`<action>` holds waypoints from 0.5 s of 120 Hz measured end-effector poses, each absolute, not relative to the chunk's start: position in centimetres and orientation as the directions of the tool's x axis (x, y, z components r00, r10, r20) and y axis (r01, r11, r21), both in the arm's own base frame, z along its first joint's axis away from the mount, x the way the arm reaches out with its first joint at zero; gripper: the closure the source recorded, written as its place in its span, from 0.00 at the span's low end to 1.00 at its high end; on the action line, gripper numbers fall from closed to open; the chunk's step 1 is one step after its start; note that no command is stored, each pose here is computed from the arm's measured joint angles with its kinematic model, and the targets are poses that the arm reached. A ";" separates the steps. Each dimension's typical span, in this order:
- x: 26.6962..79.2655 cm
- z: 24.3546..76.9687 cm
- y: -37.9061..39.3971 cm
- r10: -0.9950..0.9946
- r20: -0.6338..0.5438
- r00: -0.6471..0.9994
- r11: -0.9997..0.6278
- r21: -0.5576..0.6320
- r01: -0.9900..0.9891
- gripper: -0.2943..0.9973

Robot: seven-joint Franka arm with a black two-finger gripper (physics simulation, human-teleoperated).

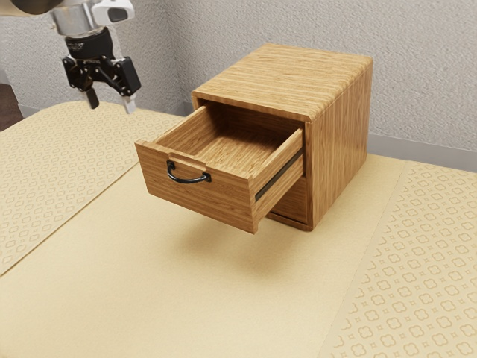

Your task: Push the drawer handle with one arm to close the drawer

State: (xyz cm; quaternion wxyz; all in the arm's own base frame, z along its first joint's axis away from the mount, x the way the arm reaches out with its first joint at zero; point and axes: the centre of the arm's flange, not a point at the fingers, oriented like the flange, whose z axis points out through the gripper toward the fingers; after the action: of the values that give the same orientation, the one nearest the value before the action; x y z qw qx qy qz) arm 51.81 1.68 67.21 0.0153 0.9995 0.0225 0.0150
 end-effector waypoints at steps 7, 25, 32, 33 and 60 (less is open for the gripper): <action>51.8 67.2 1.4 0.040 0.032 0.999 -0.999 0.031 0.040 0.23; 41.1 67.3 -2.9 -0.020 0.069 0.997 -1.000 -0.001 -0.020 0.23; 34.7 65.5 -3.6 -0.018 0.085 0.996 -1.000 -0.009 -0.017 0.23; 34.0 65.2 -3.7 -0.016 0.088 0.996 -1.000 -0.009 -0.015 0.23; 28.5 58.0 -7.1 -0.026 0.028 0.999 -0.999 -0.041 -0.025 0.43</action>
State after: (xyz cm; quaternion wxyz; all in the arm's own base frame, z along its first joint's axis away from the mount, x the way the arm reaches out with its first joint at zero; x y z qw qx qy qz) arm 28.47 -7.13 57.99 -0.0205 0.9996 -0.0130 0.0141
